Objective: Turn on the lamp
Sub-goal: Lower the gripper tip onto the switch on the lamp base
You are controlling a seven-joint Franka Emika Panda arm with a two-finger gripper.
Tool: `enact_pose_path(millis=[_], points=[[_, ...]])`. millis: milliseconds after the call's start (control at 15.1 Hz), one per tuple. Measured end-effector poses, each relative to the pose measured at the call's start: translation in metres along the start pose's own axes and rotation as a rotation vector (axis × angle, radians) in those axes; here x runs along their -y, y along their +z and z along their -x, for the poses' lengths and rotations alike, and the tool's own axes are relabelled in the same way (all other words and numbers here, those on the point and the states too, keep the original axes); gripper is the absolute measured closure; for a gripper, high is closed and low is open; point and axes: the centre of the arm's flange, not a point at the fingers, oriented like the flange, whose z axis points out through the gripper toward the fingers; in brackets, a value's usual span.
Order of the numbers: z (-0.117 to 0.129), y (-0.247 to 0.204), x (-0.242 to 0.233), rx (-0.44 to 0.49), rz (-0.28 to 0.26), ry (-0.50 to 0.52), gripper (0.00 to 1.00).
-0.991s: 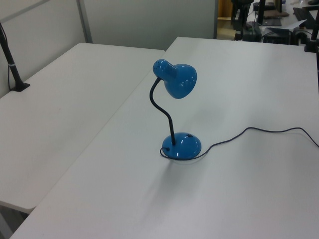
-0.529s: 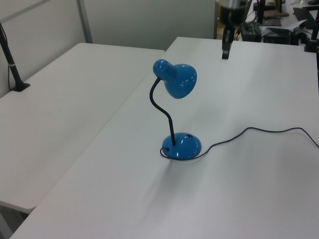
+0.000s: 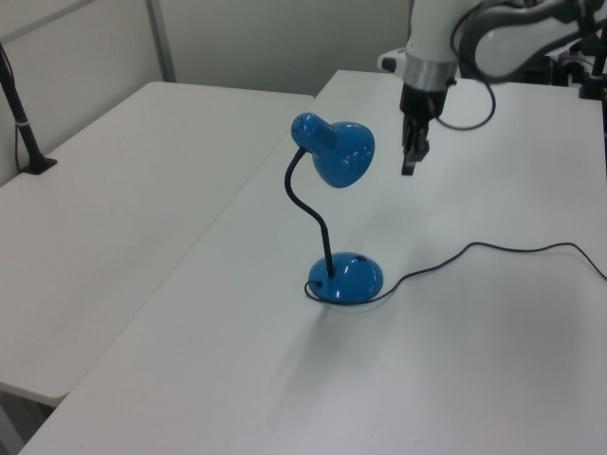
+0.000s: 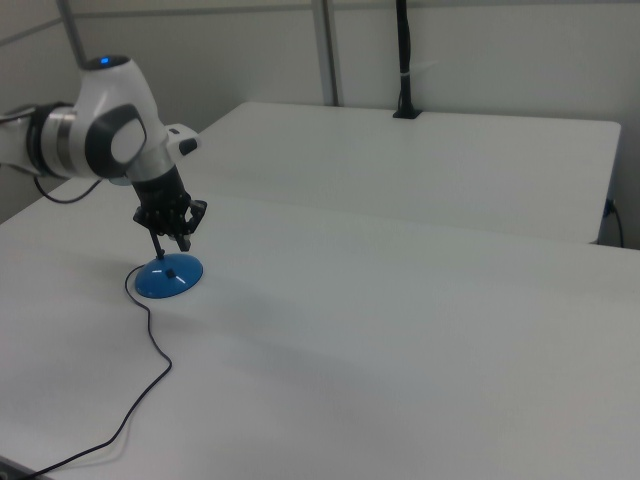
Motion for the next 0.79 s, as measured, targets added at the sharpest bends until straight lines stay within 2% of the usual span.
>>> enact_pose_path(millis=[198, 463, 793], points=[[-0.008, 0.032, 0.016, -0.089, 0.001, -0.061, 0.99], [-0.019, 0.068, 0.043, -0.121, -0.027, -0.152, 0.99], [-0.028, 0.084, 0.060, -0.172, -0.036, -0.187, 0.99]])
